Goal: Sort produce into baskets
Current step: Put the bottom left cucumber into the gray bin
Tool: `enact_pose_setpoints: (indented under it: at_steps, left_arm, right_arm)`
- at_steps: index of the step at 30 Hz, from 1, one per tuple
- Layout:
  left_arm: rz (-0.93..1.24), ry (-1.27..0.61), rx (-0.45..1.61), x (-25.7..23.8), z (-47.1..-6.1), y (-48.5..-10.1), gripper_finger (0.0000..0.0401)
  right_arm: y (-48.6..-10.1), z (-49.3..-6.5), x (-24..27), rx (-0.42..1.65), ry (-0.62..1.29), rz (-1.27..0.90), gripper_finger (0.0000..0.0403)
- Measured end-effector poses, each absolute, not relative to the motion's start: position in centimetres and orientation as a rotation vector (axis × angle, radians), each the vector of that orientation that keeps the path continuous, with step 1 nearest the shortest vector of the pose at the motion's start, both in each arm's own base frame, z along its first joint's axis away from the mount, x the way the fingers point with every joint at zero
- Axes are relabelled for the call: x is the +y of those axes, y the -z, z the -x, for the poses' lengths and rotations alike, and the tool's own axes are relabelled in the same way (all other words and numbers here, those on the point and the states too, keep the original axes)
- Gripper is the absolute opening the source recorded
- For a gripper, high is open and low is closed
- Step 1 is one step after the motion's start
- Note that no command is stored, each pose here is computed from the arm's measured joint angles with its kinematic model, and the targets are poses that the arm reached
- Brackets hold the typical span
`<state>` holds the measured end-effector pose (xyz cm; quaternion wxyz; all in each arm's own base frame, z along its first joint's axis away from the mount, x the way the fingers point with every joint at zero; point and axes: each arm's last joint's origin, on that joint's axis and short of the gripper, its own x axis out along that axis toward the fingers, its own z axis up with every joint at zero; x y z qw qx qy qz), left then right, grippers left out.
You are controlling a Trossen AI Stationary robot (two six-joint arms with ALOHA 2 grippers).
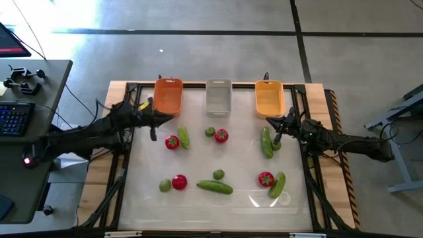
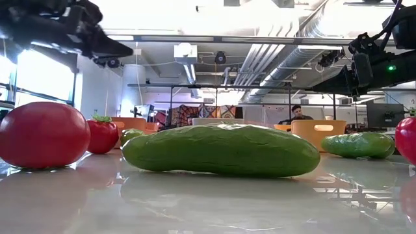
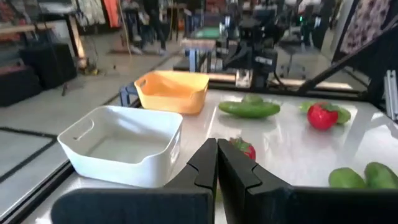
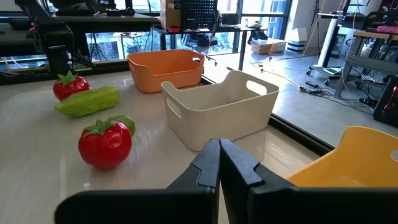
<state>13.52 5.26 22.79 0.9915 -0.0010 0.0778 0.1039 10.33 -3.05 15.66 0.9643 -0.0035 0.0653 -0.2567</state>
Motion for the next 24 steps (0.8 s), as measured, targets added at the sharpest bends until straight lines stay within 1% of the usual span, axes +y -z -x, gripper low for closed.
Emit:
enact_pose_setpoints:
  at_steps: [3,8,11,17,24]
  left_arm:
    - [0.026,-0.203,0.233,5.9,-15.0,-23.6,0.0000]
    - [0.058,-0.176,0.355,6.7,-17.7,-23.7,0.0000]
    - [0.061,-0.100,0.392,6.3,-19.5,-23.9,0.0000]
    - [0.032,0.106,0.443,3.1,-22.7,-24.1,0.0000]
    - [-0.010,0.220,0.497,-0.9,-24.9,-23.7,0.0000]
  right_arm:
    - [-15.7,-10.3,-3.0,0.132,0.519,0.007,0.0000]
    - [-15.7,-10.3,-3.0,0.132,0.519,0.007,0.0000]
    - [-15.7,-10.3,-3.0,0.132,0.520,0.007,0.0000]
    - [-15.7,-10.3,-3.0,0.132,0.520,0.007,0.0000]
    - [-15.7,-10.3,-3.0,0.132,0.520,0.007,0.0000]
